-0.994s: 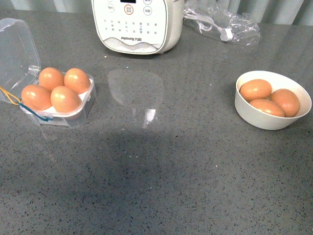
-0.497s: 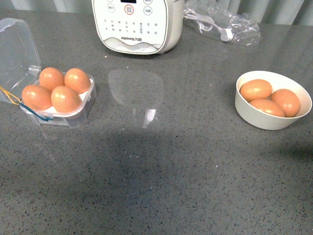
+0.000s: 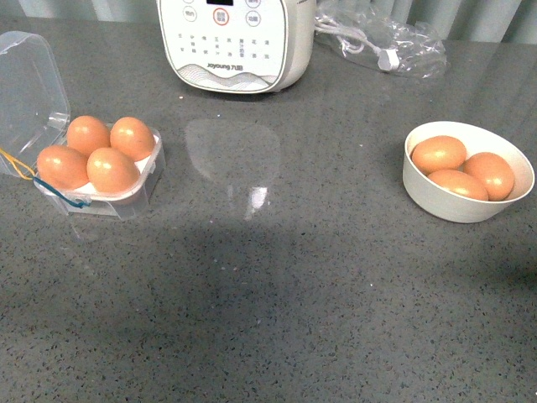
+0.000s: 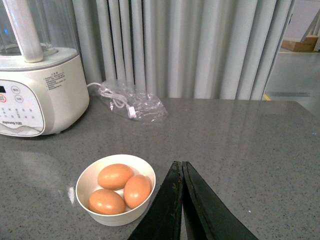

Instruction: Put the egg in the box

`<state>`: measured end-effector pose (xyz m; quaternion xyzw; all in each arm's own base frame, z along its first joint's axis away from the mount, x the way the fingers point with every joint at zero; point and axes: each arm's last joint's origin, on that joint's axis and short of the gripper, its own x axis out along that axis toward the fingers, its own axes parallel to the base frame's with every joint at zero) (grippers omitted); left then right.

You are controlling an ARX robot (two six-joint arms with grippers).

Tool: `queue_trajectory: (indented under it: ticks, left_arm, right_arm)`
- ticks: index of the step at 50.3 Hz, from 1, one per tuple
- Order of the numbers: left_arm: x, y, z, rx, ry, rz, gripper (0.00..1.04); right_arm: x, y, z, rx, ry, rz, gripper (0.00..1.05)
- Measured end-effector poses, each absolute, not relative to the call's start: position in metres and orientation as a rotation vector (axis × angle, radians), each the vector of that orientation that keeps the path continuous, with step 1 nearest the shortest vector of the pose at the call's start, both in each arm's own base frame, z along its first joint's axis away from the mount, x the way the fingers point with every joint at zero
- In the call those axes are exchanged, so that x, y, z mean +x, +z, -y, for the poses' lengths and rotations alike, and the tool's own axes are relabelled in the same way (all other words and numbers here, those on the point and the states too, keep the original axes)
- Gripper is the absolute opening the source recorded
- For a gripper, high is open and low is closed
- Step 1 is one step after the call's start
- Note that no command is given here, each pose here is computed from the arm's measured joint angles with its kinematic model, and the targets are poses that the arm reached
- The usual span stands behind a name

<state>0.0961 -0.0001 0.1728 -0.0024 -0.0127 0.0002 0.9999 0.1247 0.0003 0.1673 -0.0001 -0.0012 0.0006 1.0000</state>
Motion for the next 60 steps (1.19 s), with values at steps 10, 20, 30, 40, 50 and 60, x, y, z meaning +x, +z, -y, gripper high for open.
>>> queue_trajectory:
  ticks: [10, 20, 30, 40, 50, 60]
  left_arm:
    - [0.096, 0.173, 0.0, -0.005, 0.0, 0.025, 0.98]
    - [0.096, 0.173, 0.0, -0.005, 0.0, 0.025, 0.98]
    - [0.096, 0.173, 0.0, -0.005, 0.0, 0.025, 0.98]
    - [0.096, 0.173, 0.0, -0.005, 0.0, 0.025, 0.98]
    - [0.096, 0.173, 0.0, -0.005, 0.0, 0.026, 0.98]
    - [0.096, 0.173, 0.0, -0.005, 0.0, 0.025, 0.98]
  right_arm:
    - [0.119, 0.168, 0.0, 0.0, 0.002, 0.006, 0.03]
    - [0.115, 0.168, 0.0, 0.0, 0.001, 0.007, 0.03]
    - [0.112, 0.168, 0.0, 0.0, 0.002, 0.007, 0.03]
    - [0.108, 0.168, 0.0, 0.0, 0.002, 0.007, 0.03]
    - [0.098, 0.165, 0.0, -0.001, 0.004, 0.001, 0.03]
    - [0.098, 0.165, 0.0, -0.001, 0.004, 0.001, 0.32]
